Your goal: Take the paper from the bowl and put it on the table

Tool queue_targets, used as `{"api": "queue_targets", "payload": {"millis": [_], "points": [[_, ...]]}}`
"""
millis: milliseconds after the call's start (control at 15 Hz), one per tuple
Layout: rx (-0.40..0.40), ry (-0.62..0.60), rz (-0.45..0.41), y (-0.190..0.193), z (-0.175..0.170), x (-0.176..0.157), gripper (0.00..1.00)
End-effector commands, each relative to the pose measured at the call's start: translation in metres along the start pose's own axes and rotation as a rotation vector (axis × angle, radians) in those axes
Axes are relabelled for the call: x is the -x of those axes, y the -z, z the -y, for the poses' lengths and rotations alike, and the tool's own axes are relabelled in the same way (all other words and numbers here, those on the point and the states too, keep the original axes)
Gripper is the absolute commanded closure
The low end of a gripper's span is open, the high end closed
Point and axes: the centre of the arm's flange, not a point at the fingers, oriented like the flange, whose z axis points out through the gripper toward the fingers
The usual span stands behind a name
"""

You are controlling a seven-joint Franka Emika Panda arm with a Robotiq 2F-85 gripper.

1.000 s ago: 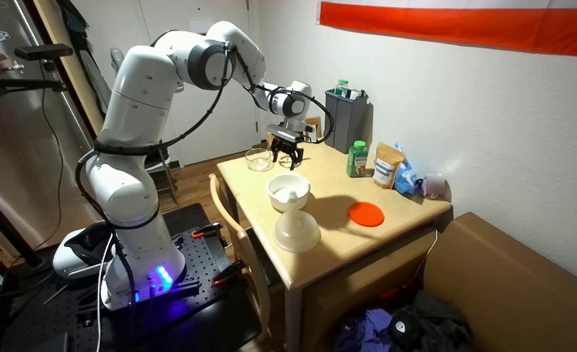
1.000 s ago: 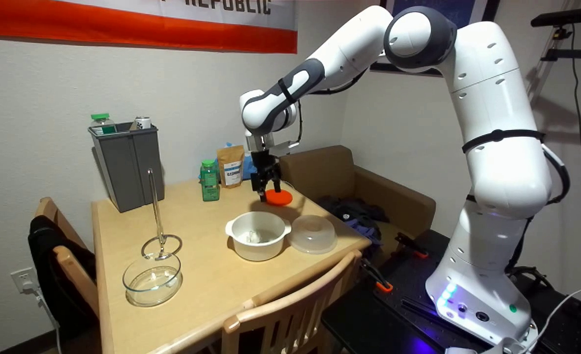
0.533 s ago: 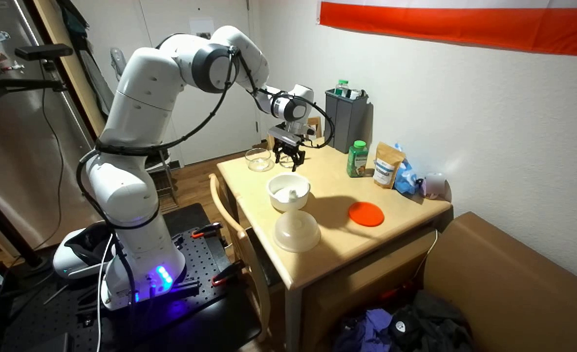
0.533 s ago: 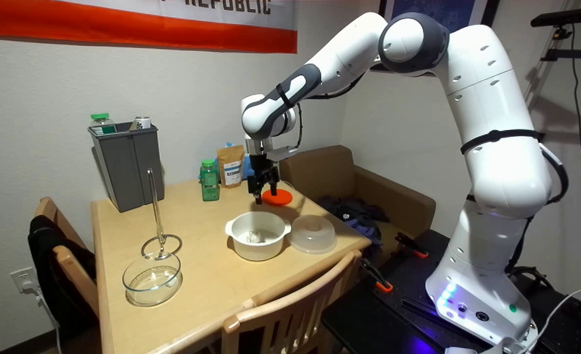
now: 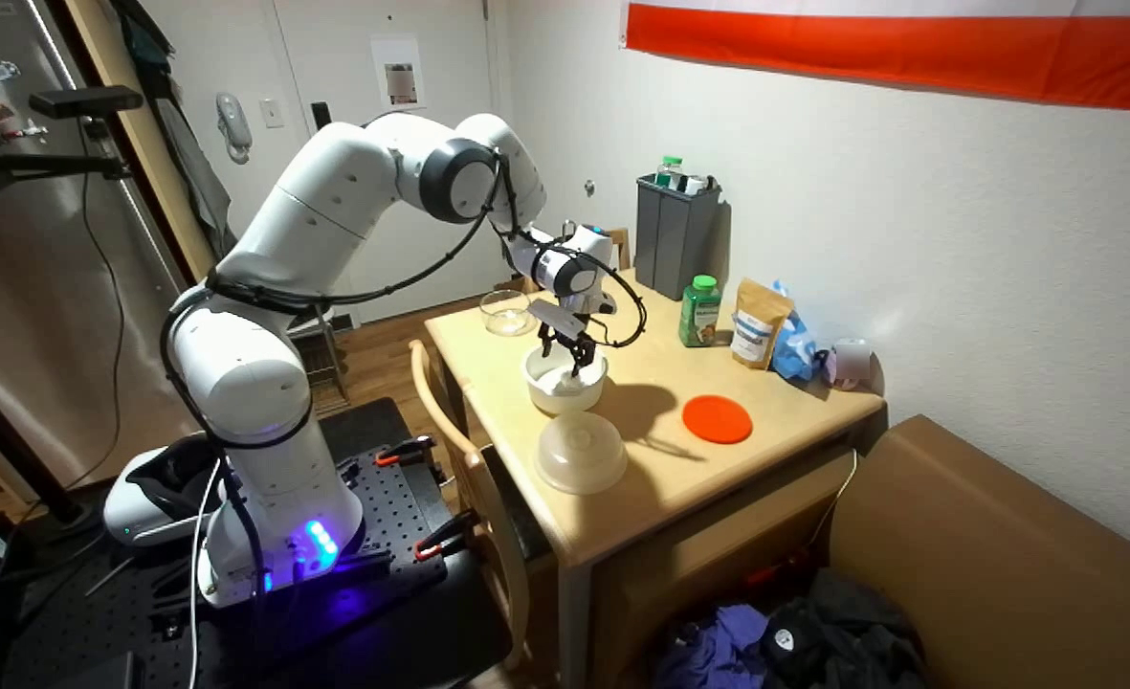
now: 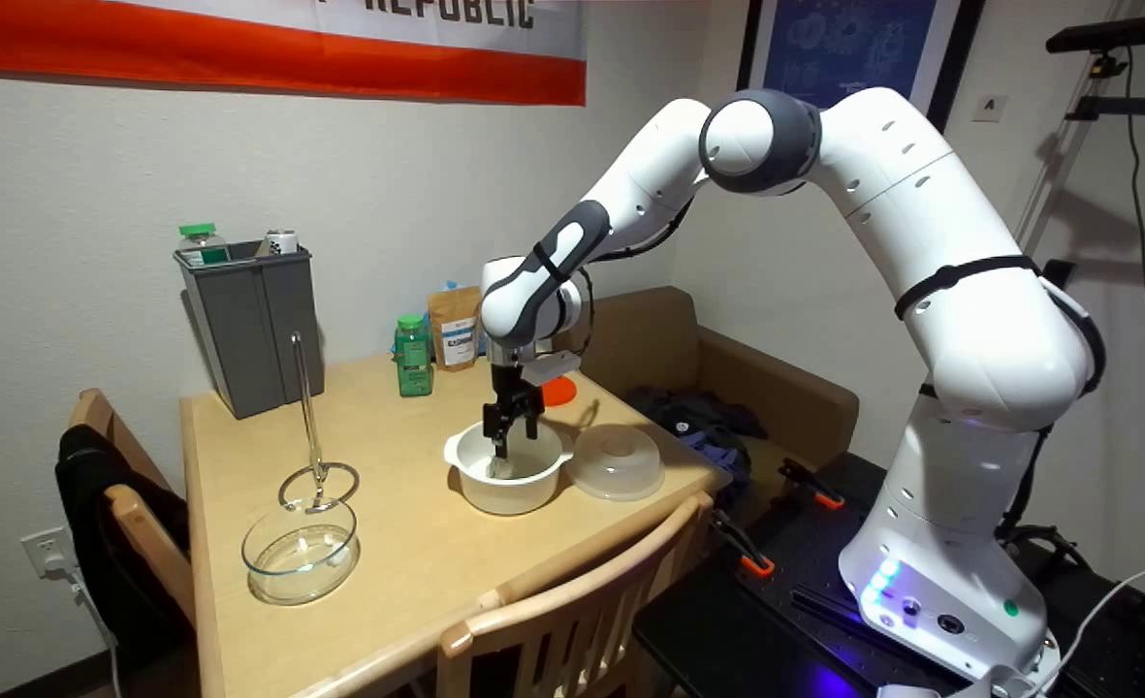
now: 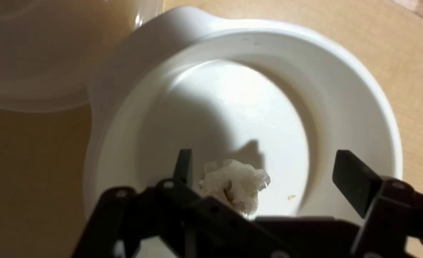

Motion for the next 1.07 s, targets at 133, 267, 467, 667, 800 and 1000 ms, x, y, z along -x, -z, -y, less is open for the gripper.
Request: {"api": "queue_targets", "payload": {"millis": [133,267,467,667,800,1000], "points": [[0.029,-0.037,-0.059,-0.017,-0.007,-0.013,0.0],[0.048,-0.041,-0.07,-0.018,-0.01,-0.015,0.0],[0.058,-0.05,-0.085,-0.019,-0.013,-0.018,0.0],[0.076,-0.037,-0.087,-0.018,-0.014,-0.018,0.0],[0.134,0.005,-0.079,0.002,-0.001,-0.042,0.0],[0.166,0.033,-0.064,0.006,0.016,-0.055,0.0]]}}
